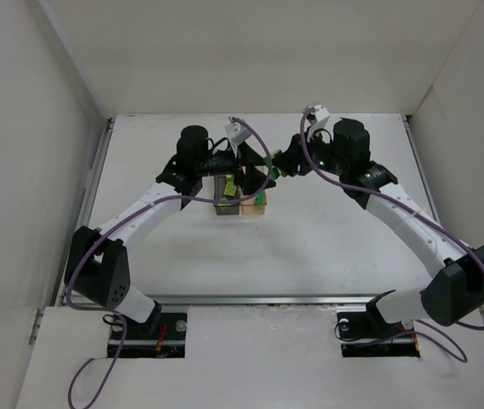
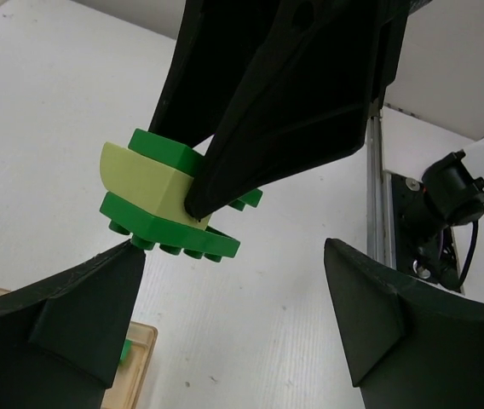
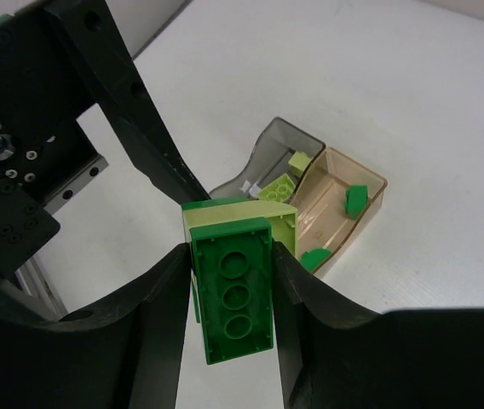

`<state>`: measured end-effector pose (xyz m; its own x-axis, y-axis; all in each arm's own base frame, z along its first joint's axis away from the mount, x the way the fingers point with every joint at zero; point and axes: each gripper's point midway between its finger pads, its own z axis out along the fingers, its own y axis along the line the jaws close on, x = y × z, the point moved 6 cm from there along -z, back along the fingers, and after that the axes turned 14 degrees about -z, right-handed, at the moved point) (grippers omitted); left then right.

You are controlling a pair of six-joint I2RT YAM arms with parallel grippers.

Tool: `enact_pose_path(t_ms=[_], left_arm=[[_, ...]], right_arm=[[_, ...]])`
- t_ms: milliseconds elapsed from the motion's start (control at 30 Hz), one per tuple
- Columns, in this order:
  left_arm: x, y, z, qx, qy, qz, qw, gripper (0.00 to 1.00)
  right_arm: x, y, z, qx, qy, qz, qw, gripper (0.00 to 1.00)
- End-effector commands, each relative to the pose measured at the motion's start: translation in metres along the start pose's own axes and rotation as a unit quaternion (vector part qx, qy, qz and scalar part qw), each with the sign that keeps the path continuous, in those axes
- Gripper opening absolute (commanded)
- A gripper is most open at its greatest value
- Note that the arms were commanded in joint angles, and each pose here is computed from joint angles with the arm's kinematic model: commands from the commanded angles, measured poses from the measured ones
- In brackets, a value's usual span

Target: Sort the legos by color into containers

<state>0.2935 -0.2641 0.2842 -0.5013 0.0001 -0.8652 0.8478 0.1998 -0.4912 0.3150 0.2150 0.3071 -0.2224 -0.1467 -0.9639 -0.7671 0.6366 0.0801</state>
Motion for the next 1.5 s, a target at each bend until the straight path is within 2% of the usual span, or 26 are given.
enact_pose_path(t_ms=[0, 100, 167, 233, 300, 633, 667, 800, 900, 933, 1033, 1167, 1333, 1467], left_arm=[[-0.030, -0.014, 0.000, 0.038, -0.039, 0.036, 0.998, 0.83], [-0.031, -0.013, 0.000, 0.032, -0.042, 0.030, 0.998, 0.77], [-0.034, -0.007, 0.001, 0.002, -0.058, 0.016, 0.998, 0.77], [-0.037, -0.005, -0.001, -0.022, -0.063, 0.001, 0.998, 0.70], [-0.038, 0.004, -0.002, -0.066, -0.074, -0.024, 0.995, 0.67], [-0.050, -0.008, 0.000, -0.128, -0.083, -0.037, 0.988, 0.68], [-0.048, -0.011, 0.002, -0.133, -0.075, -0.037, 0.988, 0.64], [-0.038, -0.004, 0.005, -0.162, -0.060, -0.037, 0.984, 0.60], [-0.044, 0.003, 0.004, -0.192, -0.074, -0.036, 0.978, 0.48], [-0.048, 0.002, 0.003, -0.196, -0.077, -0.035, 0.977, 0.39], [-0.054, 0.001, 0.002, -0.205, -0.086, -0.038, 0.974, 0.35], [-0.055, 0.006, 0.002, -0.220, -0.088, -0.040, 0.971, 0.25], [-0.052, 0.009, 0.000, -0.231, -0.080, -0.036, 0.969, 0.00], [-0.048, 0.018, -0.006, -0.269, -0.075, -0.023, 0.960, 0.00]], right_arm=[[-0.059, 0.007, -0.019, -0.009, -0.098, -0.046, 0.994, 0.00], [-0.063, 0.009, -0.020, -0.011, -0.102, -0.029, 0.994, 0.00], [-0.069, 0.010, -0.021, -0.007, -0.111, -0.014, 0.994, 0.00], [-0.070, 0.008, -0.020, 0.003, -0.111, -0.002, 0.994, 0.00], [-0.070, 0.005, -0.020, 0.017, -0.113, 0.016, 0.993, 0.00], [-0.071, 0.013, -0.015, 0.064, -0.118, 0.051, 0.990, 0.00], [-0.069, 0.013, -0.011, 0.071, -0.114, 0.053, 0.990, 0.00], [-0.069, 0.013, -0.010, 0.088, -0.118, 0.075, 0.986, 0.00], [-0.067, 0.016, -0.006, 0.083, -0.114, 0.085, 0.986, 0.00], [-0.062, 0.015, -0.004, 0.083, -0.108, 0.086, 0.987, 0.00], [-0.058, 0.018, -0.002, 0.083, -0.103, 0.092, 0.987, 0.00], [-0.048, 0.020, 0.001, 0.084, -0.092, 0.095, 0.988, 0.00], [-0.036, 0.019, 0.004, 0.089, -0.079, 0.115, 0.986, 0.00], [-0.028, 0.014, 0.006, 0.112, -0.063, 0.125, 0.984, 0.00]])
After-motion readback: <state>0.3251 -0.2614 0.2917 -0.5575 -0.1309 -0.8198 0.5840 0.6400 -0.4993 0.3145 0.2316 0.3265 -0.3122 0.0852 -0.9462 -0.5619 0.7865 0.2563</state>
